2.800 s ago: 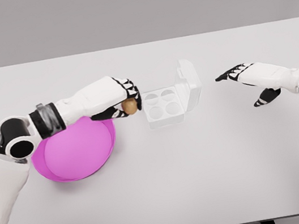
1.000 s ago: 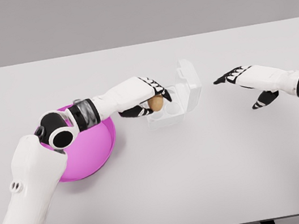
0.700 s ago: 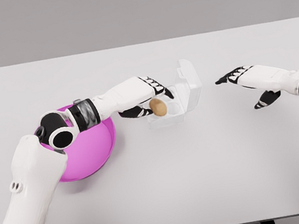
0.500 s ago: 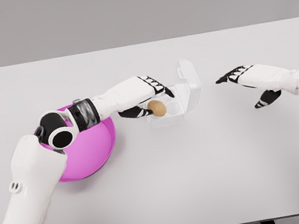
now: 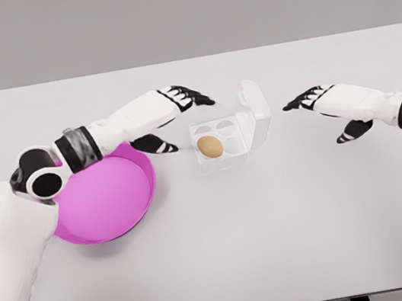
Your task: Pack egg into the box and close the box lid
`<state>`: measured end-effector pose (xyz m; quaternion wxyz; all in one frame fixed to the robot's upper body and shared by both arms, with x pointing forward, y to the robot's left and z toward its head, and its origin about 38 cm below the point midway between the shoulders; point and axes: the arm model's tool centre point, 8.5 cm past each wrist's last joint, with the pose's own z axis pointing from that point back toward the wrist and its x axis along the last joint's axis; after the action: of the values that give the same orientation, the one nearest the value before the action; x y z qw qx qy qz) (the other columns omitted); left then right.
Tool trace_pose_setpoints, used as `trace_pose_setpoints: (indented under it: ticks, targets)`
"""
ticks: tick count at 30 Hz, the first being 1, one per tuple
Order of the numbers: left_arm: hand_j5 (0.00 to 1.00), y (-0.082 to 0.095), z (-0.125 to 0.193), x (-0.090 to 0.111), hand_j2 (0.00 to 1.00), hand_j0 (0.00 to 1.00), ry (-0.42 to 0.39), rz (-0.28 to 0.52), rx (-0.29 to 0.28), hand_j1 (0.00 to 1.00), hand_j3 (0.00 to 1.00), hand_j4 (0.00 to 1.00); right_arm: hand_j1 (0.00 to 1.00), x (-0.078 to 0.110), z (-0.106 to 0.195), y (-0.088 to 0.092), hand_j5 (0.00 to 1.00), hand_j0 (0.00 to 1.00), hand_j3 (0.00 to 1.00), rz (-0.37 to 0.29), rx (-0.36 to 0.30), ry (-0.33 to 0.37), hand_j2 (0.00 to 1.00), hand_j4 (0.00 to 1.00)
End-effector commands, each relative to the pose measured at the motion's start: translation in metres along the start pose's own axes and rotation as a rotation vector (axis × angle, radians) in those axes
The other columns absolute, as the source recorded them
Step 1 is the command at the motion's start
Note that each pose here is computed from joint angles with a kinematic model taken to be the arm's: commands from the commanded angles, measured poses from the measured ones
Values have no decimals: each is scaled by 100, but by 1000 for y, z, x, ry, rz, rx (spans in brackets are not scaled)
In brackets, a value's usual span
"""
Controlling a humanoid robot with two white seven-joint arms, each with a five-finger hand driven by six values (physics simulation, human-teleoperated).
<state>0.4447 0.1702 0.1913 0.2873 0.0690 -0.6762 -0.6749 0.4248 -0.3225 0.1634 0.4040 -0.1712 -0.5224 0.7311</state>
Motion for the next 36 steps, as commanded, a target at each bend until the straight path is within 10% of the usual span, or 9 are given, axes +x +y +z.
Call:
trace_pose_setpoints:
  ticks: [1, 11, 30, 36]
  targets:
    - [100, 17, 31, -8, 100, 100, -12, 39, 41, 100, 100, 100, 100, 4, -1, -3, 100, 100, 100, 0, -10, -8, 100, 100]
    - [100, 59, 139, -35, 100, 100, 43, 131, 78, 100, 100, 100, 100, 23, -11, -5, 100, 100, 100, 23, -15, -59, 100, 100]
    - [100, 51, 171, -47, 100, 100, 120, 154, 44, 100, 100, 100, 100, 80, -29, -5, 100, 100, 100, 64, -47, -202, 100, 100]
    - [100, 56, 177, -52, 100, 100, 139, 155, 65, 100, 100, 100, 100, 22, -1, -14, 100, 100, 100, -7, -94, -53, 100, 100]
